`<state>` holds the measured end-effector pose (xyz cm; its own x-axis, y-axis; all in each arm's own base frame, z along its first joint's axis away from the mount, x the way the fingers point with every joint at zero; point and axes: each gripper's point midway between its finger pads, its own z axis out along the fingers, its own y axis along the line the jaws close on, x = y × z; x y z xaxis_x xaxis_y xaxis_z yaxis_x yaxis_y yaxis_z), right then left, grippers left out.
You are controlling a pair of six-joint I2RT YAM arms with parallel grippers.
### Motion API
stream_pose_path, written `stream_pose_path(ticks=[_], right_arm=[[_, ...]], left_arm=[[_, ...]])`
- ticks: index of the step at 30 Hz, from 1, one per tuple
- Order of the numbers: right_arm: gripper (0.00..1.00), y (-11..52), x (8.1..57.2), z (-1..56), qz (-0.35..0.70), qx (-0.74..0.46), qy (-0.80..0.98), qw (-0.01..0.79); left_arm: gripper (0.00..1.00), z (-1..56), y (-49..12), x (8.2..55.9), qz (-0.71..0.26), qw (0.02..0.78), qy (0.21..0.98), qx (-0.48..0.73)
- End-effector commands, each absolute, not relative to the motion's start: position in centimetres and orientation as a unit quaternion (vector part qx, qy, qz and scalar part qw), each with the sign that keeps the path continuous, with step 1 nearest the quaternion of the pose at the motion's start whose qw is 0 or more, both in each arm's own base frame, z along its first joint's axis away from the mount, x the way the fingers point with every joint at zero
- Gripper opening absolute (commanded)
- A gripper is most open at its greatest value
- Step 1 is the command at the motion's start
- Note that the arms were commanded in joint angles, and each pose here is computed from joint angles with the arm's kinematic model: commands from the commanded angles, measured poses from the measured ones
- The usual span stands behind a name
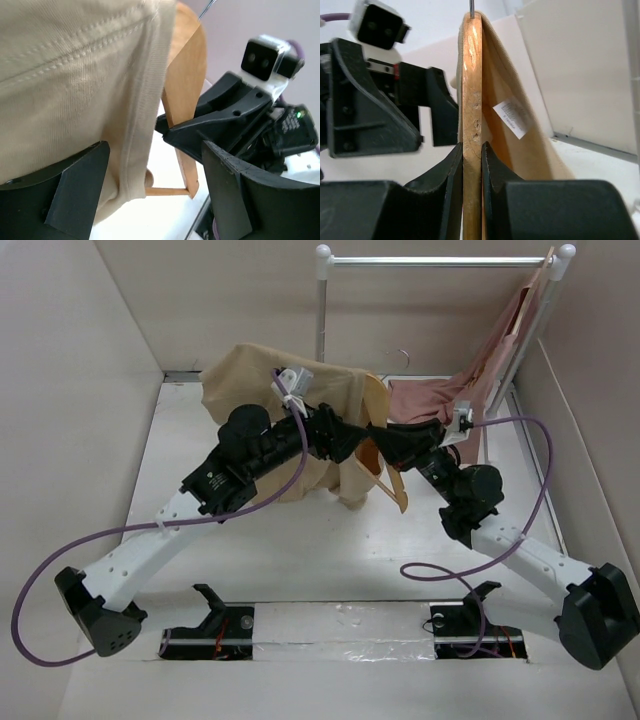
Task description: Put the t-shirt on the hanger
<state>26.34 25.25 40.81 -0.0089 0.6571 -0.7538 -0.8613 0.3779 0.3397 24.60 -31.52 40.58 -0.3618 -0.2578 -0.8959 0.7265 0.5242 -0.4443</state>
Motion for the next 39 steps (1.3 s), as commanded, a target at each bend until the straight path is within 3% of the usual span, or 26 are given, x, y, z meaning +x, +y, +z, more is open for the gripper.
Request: stream_pose_path(ticks=[1,7,15,23,29,35,39], right_arm=[[0.00,22.7,25.8,43.7,0.528,-0.082,0.400,0.744],[0.00,20.9,25.9,44.1,0.490,-0.056,0.412,0.766],[0.00,19.9,25.2,44.0,0.486,-0.054,0.414,0.768],[0.00,19.7,24.8,42.4,0.476,-0.061,0.432,0.764],[0.00,20.0,25.1,41.9,0.471,-0.061,0.445,0.759],[0.00,20.2,25.4,41.5,0.472,-0.060,0.449,0.757],[0.00,20.3,25.3,41.7,0.477,-0.056,0.445,0.756]], left_arm=[[0.69,45.2,-28.5,24.6,-0.471,0.608,0.631,0.100],[0.58,45.6,-24.5,24.7,-0.475,0.647,0.597,-0.002],[0.70,42.1,-19.7,28.2,-0.401,0.660,0.617,-0.152],[0.70,46.3,-25.0,28.9,-0.446,0.658,0.604,-0.062],[0.65,45.1,-27.9,29.2,-0.425,0.638,0.642,-0.001],[0.70,44.5,-29.4,29.1,-0.448,0.622,0.642,0.014],[0.56,43.9,-31.0,29.5,-0.446,0.608,0.656,0.042]])
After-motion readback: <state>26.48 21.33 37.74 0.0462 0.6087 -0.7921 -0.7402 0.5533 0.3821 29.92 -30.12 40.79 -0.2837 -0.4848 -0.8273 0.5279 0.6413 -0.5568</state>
